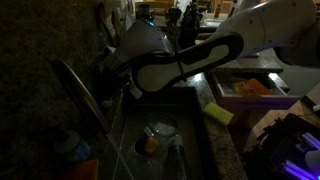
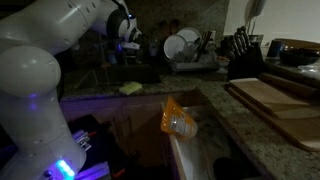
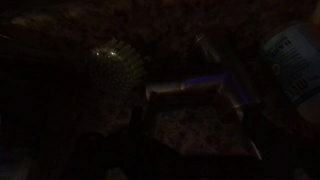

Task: Close the tap

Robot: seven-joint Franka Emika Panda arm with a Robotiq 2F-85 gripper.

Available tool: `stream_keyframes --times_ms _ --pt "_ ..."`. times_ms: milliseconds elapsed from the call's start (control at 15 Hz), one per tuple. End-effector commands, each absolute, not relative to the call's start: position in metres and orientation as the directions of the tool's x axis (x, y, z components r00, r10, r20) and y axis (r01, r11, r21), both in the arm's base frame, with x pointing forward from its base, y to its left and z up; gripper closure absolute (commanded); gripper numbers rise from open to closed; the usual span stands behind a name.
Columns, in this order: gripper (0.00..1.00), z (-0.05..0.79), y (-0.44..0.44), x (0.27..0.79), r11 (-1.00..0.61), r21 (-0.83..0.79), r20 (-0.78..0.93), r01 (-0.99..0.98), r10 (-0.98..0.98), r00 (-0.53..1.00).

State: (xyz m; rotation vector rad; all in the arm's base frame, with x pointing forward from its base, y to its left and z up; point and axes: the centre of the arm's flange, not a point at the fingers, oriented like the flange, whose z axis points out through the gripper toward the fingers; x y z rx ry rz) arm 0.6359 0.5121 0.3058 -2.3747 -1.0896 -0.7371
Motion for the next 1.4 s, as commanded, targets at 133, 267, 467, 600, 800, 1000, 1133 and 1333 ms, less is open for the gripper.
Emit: stream_keyframes --times_ms 133,267,467,600,800,1000,1133,1333 --pt "0.0 0.306 0.52 0.63 -0.592 -0.153 0.593 0.792 0.586 0.553" --pt "0.0 0.31 0.525 0.627 -0.546 -0.199 0.615 0.814 0.577 0.537" --pt "0.0 0.32 0.535 0.618 -0.466 -0.219 0.646 0.857 0.589 0.485" --pt "0.0 0.322 0.531 0.619 -0.441 -0.235 0.657 0.866 0.585 0.476" --pt "0.0 0.324 0.525 0.623 -0.437 -0.261 0.661 0.861 0.569 0.489" --pt "0.0 0.327 0.525 0.625 -0.417 -0.323 0.669 0.85 0.535 0.516" --pt "0.0 0.328 0.526 0.625 -0.393 -0.374 0.674 0.84 0.507 0.537" --pt "0.0 0.329 0.525 0.627 -0.378 -0.399 0.679 0.835 0.491 0.546"
